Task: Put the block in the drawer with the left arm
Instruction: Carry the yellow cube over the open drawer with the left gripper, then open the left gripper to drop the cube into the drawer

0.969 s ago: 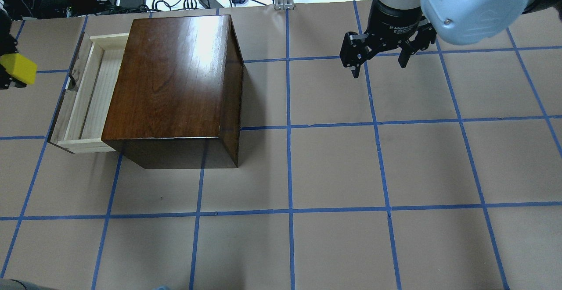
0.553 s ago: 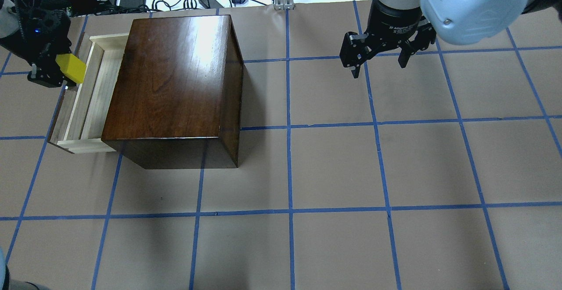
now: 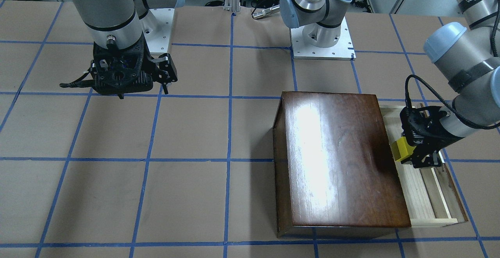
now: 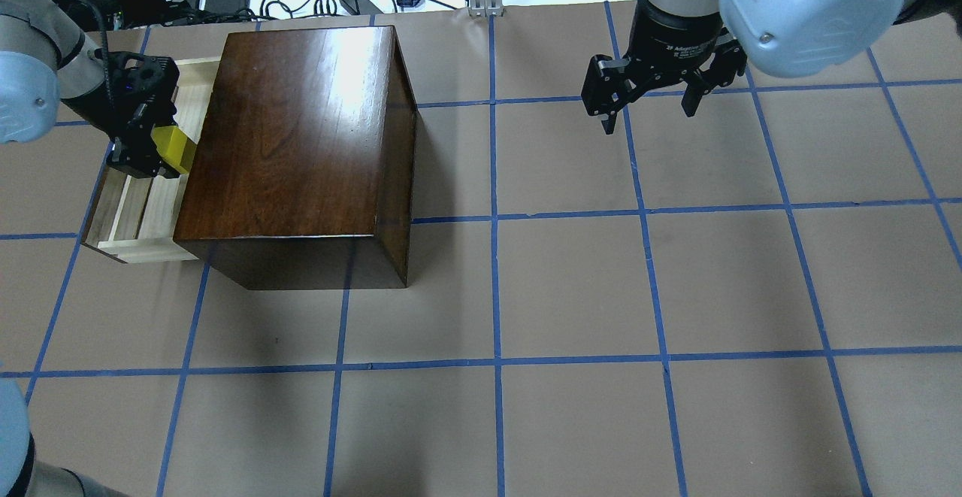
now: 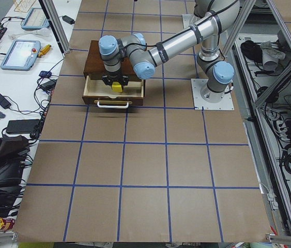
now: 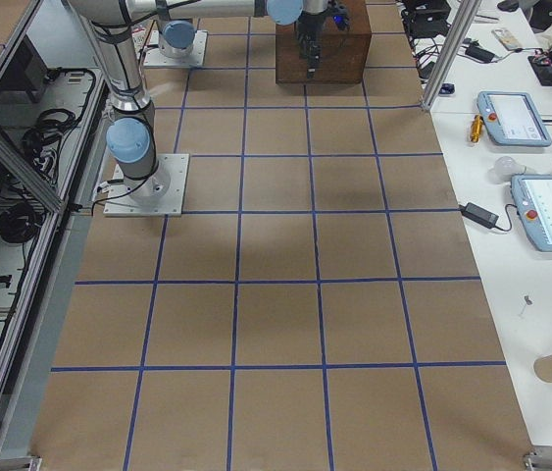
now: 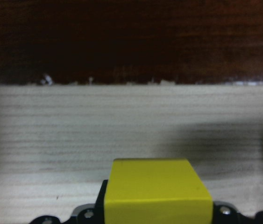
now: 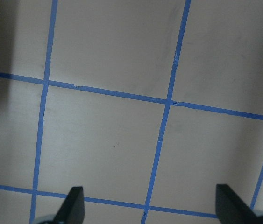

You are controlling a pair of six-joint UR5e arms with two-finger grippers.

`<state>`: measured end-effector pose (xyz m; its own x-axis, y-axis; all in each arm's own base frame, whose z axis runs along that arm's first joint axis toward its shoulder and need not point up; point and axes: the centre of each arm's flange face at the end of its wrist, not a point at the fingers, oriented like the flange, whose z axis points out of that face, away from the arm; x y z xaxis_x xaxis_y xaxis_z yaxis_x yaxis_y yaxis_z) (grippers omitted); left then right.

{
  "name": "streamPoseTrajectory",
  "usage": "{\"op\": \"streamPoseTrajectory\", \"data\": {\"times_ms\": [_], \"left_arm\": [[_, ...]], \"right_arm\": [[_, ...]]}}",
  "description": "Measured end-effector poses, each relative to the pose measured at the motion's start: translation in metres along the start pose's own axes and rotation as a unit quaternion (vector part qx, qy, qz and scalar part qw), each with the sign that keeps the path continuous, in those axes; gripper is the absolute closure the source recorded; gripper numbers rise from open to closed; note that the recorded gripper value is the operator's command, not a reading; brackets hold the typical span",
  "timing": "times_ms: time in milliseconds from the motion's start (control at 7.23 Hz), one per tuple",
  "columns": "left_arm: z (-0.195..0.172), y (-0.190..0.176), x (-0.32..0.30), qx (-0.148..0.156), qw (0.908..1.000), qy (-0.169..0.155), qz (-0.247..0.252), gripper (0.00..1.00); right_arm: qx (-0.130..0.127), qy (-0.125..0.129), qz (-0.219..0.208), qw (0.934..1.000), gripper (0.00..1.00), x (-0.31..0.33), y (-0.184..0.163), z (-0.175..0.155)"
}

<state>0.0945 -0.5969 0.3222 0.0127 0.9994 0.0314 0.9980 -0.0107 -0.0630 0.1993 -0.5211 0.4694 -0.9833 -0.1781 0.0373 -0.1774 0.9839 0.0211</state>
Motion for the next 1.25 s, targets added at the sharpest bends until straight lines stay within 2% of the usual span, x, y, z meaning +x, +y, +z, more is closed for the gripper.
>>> {"op": "streamPoseTrajectory", "data": {"times_ms": [138,415,553,969,1245], "left_arm": [[0.002,-0.001,0.001,0.001,1.0,0.002,-0.001,0.0],[-0.006,-0.003,0.002,-0.001,1.0,-0.004,-0.008,0.0],[-0.023,-0.008,0.009,-0.003,0.9998,-0.008,-0.018,0.0],[-0.101,-0.033,0.062,-0.004,0.9984,0.001,-0.057,0.01],[-0.149,-0.054,0.107,-0.01,0.9942,-0.008,-0.106,0.0]], "right_arm": [[0.0,0.0,0.0,1.0,0.0,0.0,0.0,0.0],[0.0,0.0,0.0,1.0,0.0,0.0,0.0,0.0],[0.0,0.0,-0.001,1.0,0.0,0.0,0.0,0.0],[0.0,0.0,0.0,1.0,0.0,0.0,0.0,0.0],[0.0,0.0,0.0,1.0,0.0,0.0,0.0,0.0]]}}
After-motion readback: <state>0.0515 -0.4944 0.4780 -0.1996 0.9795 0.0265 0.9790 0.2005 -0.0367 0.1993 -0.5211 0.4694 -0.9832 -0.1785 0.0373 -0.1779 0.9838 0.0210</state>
